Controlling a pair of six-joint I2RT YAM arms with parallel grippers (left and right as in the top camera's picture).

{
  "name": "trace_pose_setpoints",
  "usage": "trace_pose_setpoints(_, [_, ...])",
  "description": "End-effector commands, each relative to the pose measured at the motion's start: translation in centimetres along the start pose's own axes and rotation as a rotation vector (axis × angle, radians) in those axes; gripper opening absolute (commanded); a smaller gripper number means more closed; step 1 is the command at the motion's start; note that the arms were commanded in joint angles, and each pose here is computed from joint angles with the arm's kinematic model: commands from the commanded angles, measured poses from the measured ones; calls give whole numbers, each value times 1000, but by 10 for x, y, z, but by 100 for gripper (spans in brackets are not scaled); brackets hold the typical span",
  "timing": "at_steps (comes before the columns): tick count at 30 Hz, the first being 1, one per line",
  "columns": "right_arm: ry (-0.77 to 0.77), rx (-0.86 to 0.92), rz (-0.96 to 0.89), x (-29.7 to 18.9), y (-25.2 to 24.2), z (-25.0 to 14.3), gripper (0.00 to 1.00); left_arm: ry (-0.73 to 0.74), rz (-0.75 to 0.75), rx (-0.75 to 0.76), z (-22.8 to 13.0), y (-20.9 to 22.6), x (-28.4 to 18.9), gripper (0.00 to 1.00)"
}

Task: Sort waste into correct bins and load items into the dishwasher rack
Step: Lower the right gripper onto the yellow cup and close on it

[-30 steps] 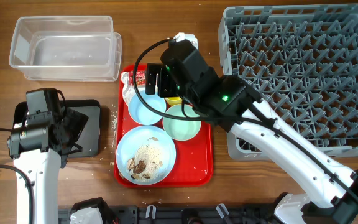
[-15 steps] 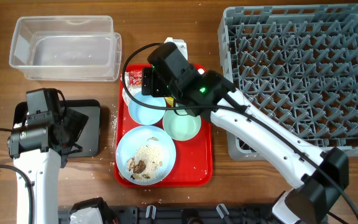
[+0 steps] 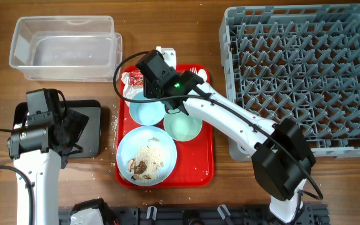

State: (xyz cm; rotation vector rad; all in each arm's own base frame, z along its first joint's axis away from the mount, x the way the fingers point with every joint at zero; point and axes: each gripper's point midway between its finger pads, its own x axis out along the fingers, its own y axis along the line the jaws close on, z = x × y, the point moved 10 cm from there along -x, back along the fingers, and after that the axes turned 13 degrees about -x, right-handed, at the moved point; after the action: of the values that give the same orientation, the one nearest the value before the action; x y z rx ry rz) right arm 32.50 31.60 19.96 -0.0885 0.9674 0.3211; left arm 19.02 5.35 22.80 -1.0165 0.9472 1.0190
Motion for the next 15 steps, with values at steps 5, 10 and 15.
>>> trace_pose_setpoints(5, [35, 22, -56, 22, -2, -9, 59, -20, -3, -17, 1, 1, -2, 100])
trace_pose_setpoints(10, [53, 46, -84, 37, -2, -16, 59, -20, -3, -16, 1, 1, -2, 100])
trace_pose_setpoints(15, [48, 44, -105, 37, -4, -16, 56, -20, -3, -16, 1, 1, -2, 100])
